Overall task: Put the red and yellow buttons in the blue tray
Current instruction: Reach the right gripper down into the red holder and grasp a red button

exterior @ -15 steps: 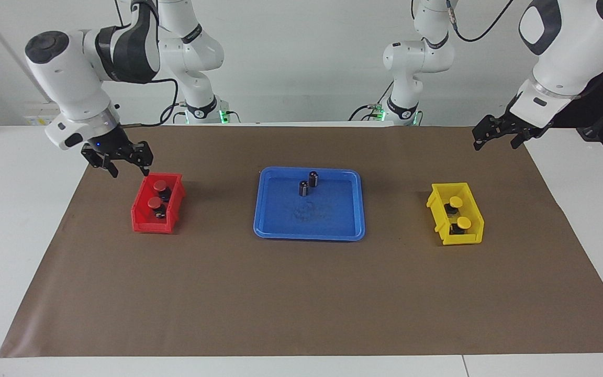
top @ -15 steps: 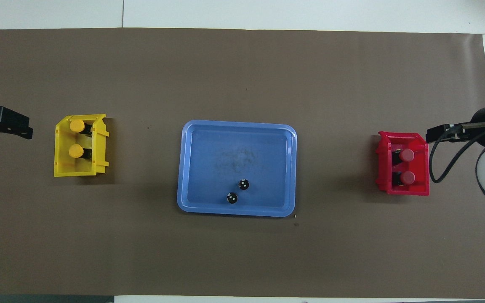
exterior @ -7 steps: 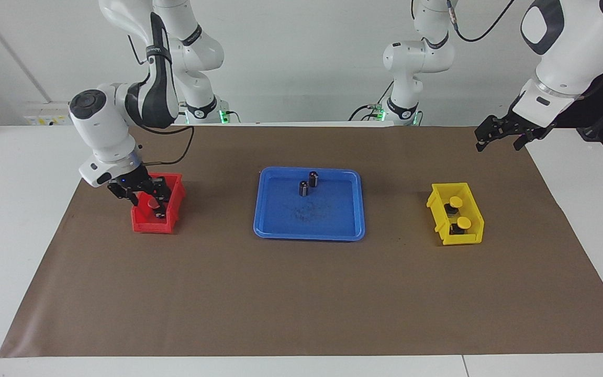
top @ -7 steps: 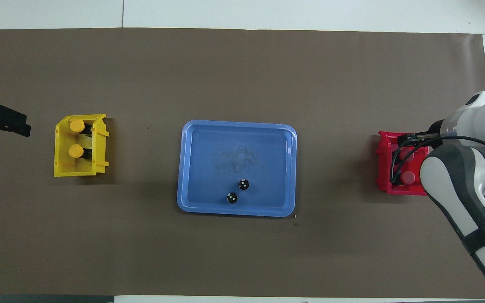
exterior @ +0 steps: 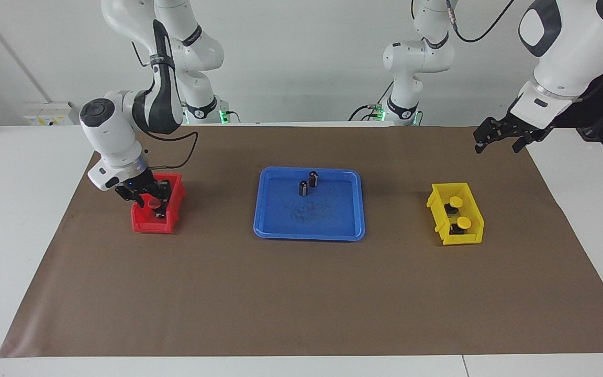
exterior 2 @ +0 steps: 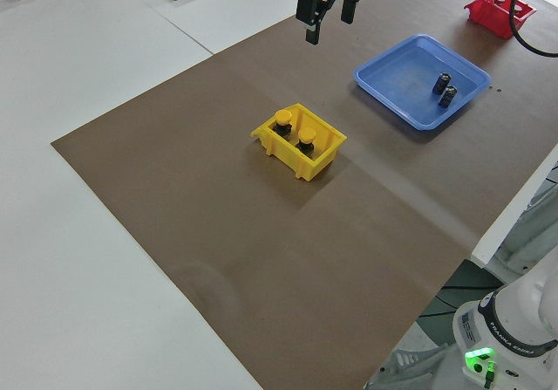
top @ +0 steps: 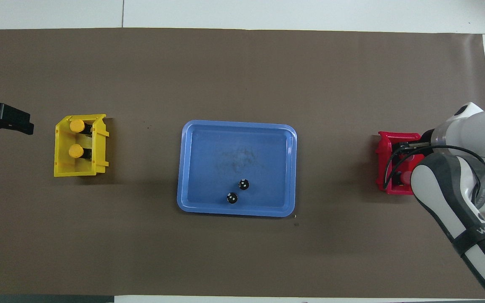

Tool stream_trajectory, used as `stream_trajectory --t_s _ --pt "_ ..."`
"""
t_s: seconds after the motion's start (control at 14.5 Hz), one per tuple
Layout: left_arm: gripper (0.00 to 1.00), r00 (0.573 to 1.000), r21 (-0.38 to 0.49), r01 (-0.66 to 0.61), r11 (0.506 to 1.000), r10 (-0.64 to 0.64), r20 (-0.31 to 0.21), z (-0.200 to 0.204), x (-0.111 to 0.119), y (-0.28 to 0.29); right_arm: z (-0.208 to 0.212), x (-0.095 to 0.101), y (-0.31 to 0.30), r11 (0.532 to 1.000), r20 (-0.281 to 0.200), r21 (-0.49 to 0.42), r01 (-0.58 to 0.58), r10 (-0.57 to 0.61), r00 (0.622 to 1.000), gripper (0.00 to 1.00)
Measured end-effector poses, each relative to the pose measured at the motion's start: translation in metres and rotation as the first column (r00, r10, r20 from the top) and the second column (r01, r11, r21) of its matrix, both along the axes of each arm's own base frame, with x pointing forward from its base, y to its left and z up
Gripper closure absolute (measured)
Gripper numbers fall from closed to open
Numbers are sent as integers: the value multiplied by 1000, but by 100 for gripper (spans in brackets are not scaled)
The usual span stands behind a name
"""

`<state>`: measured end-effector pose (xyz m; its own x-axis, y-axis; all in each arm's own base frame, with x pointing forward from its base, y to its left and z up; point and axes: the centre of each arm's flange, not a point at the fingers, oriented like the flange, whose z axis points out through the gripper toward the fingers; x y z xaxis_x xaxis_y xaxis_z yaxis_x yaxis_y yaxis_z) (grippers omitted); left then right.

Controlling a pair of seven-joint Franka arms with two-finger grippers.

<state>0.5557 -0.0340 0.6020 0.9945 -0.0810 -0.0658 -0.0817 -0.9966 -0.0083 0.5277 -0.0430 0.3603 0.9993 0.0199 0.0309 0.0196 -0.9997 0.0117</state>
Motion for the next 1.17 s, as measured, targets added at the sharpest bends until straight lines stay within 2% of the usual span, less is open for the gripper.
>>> stream_trajectory --t_s 0.28,0.55,0.62,0.69,0.76,0.89,1.17 --pt "0 1000 -1 -2 1000 2 7 -4 -2 1 -9 -5 -1 1000 1 0 2 -2 1000 35" --pt "0 999 -3 -1 1000 1 36 -14 -2 1 -10 -8 -7 1000 -3 1 9 -9 1000 37" --pt "0 999 -3 -1 1000 1 40 -16 -3 1 -11 -9 -8 1000 -4 1 10 -10 1000 40" --pt "0 999 -4 -1 1000 1 41 -18 -4 2 -11 -9 -8 1000 -5 1 10 -10 1000 46" --pt "0 999 -4 -1 1000 1 42 -18 -5 2 -12 -9 -8 1000 -5 1 10 -10 1000 46" --pt "0 999 -4 -1 1000 1 44 -18 -6 2 -12 -9 -7 1000 -6 1 7 -7 1000 59" --pt "0 999 -4 -2 1000 2 46 -18 -6 2 -1 -3 1 1000 -3 1 -10 10 1000 59"
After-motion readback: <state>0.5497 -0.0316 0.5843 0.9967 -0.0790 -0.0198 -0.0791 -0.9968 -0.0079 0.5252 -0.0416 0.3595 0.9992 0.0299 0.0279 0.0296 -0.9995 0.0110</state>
